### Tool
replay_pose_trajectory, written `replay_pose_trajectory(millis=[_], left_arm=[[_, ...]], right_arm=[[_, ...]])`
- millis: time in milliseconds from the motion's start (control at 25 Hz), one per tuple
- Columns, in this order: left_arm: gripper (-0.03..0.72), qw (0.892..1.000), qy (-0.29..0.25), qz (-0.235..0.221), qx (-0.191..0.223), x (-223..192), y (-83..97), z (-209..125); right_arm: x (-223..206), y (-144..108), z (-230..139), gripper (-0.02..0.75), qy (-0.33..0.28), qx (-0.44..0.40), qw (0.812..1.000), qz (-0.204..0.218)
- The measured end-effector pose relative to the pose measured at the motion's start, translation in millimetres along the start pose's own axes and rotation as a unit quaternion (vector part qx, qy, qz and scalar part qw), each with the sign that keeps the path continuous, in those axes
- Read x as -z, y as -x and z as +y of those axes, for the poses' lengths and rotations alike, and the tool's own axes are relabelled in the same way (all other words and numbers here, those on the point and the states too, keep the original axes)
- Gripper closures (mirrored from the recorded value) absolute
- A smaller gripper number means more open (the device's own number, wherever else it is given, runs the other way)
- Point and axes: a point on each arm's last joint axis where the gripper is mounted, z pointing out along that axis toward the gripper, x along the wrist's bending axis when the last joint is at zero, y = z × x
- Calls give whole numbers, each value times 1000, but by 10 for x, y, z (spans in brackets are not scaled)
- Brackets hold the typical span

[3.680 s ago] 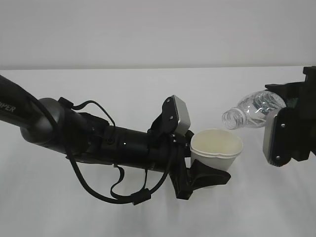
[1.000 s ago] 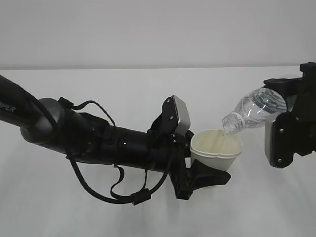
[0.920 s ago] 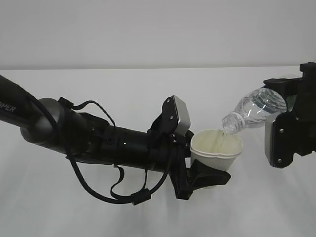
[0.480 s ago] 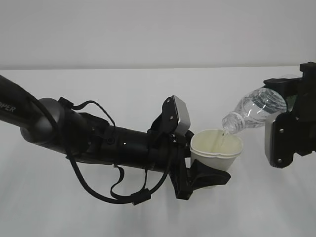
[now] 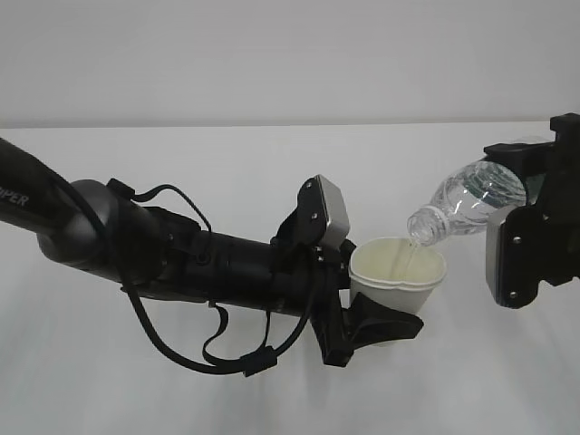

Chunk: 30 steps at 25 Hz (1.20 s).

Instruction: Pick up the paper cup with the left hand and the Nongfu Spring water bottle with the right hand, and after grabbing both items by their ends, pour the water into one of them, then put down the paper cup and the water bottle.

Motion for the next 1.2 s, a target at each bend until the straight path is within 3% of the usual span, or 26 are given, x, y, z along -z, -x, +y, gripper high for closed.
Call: replay_pose_trajectory(millis=[1200], left_arm=[[237, 1000, 0, 0, 0, 0, 0, 0]], right_arm=[[0, 6, 0, 291, 0, 15, 1000, -3]])
